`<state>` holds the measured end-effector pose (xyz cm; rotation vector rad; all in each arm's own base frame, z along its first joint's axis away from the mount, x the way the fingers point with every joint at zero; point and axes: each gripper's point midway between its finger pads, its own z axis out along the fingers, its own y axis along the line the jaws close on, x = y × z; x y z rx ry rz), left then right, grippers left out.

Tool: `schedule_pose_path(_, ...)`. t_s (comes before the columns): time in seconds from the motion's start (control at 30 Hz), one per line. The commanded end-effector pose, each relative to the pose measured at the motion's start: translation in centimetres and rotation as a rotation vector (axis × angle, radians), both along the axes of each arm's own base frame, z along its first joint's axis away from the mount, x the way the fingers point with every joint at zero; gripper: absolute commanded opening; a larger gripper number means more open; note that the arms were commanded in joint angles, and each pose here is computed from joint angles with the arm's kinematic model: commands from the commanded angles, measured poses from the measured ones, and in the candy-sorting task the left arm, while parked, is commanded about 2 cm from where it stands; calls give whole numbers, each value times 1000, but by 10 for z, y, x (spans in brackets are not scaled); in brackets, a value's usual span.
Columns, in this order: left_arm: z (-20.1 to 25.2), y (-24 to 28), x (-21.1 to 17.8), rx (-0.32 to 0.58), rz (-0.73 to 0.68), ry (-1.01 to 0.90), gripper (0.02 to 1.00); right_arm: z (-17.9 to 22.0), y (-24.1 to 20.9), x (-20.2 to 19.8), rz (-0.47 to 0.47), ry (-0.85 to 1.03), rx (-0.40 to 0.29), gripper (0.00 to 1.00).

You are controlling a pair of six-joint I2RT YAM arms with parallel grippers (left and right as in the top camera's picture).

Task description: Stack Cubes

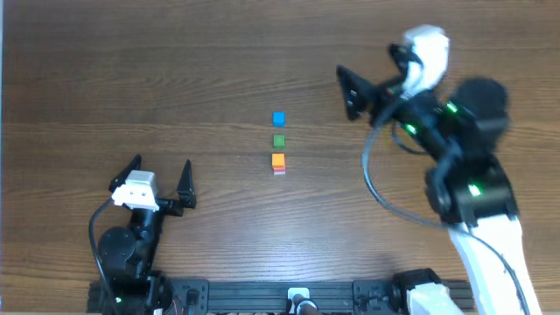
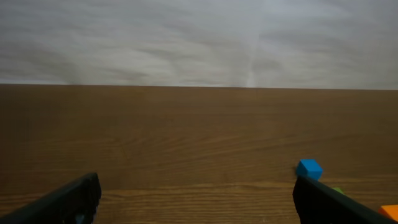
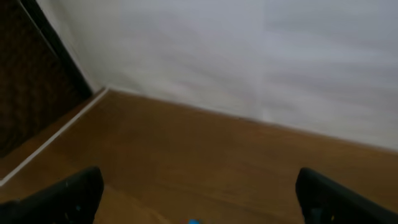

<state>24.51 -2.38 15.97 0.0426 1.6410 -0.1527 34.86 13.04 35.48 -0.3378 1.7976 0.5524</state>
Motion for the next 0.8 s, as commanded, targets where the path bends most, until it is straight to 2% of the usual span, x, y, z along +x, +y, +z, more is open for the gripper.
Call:
schedule_pose_path(0.03, -1, 0, 0, 14, -6, -3, 1000, -37, 37, 33, -36, 123, -89, 993)
schedule_pose_path(0.17, -1, 0, 0, 14, -6, -3, 1000, -85, 76, 47, -14, 240, -181, 993)
schedule_pose_path(0.33, -1, 0, 0, 14, -6, -3, 1000, -151, 114, 50, 2, 385, -240, 991)
schedule_pose_path(0.57, -1, 0, 0, 14, -6, -3, 1000, -230, 131, 44, 5, 558, -339, 993)
schedule_pose_path(0.73, -1, 0, 0, 14, -6, -3, 1000, -268, 130, 29, 17, 701, -442, 991)
schedule_pose_path(0.8, -1, 0, 0, 14, -6, -3, 998, -273, 131, 25, 24, 725, -463, 991)
